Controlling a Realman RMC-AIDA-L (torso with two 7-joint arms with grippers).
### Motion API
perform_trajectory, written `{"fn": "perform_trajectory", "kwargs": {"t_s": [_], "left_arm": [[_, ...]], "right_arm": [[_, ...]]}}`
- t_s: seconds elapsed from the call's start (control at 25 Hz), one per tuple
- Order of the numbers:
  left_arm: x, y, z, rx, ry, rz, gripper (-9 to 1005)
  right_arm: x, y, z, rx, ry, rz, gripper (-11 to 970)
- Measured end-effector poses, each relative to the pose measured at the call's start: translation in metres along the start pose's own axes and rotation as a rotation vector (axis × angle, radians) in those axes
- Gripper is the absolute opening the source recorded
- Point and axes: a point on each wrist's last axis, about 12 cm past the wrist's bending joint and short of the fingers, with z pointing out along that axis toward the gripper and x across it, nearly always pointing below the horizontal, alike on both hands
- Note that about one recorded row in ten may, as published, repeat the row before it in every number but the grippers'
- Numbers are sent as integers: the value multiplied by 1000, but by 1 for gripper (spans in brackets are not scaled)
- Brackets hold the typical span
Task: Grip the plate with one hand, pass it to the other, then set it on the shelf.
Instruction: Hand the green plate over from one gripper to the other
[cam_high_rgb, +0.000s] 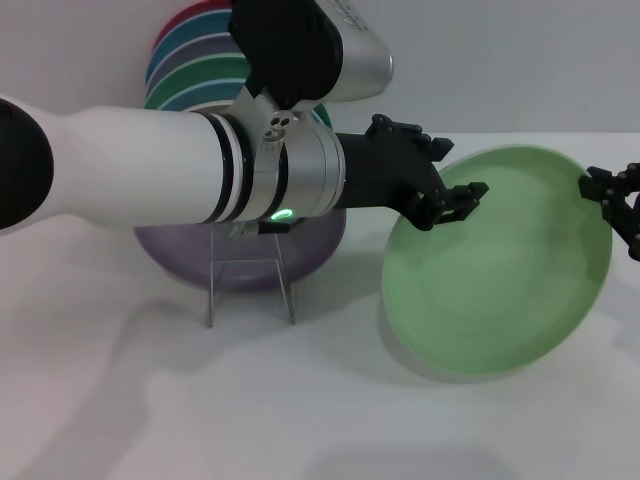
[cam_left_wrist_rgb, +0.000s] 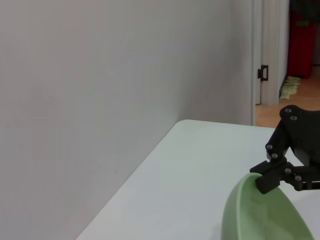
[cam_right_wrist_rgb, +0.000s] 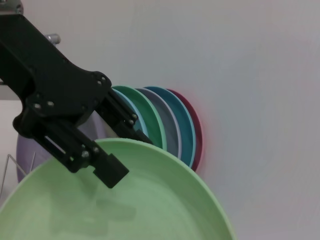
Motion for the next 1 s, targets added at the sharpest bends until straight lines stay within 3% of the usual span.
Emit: {"fn": "perform_trajectory", "kwargs": {"t_s": [0.52,0.76,0.84,1.0], "left_arm": [[1,2,0,-3,3,1,401],[-1,-2,2,-32,2,63,323],[-2,-5,3,-36,2,85,110],[-5,-10,4,-24,6,111,99]], "right_arm": [[-1,0,0,-2,-1,0,24],[-1,0,0,-3,-1,0,25],[0,0,0,-12,0,1,26],[1,6,1,-57,-3,5,27]]}}
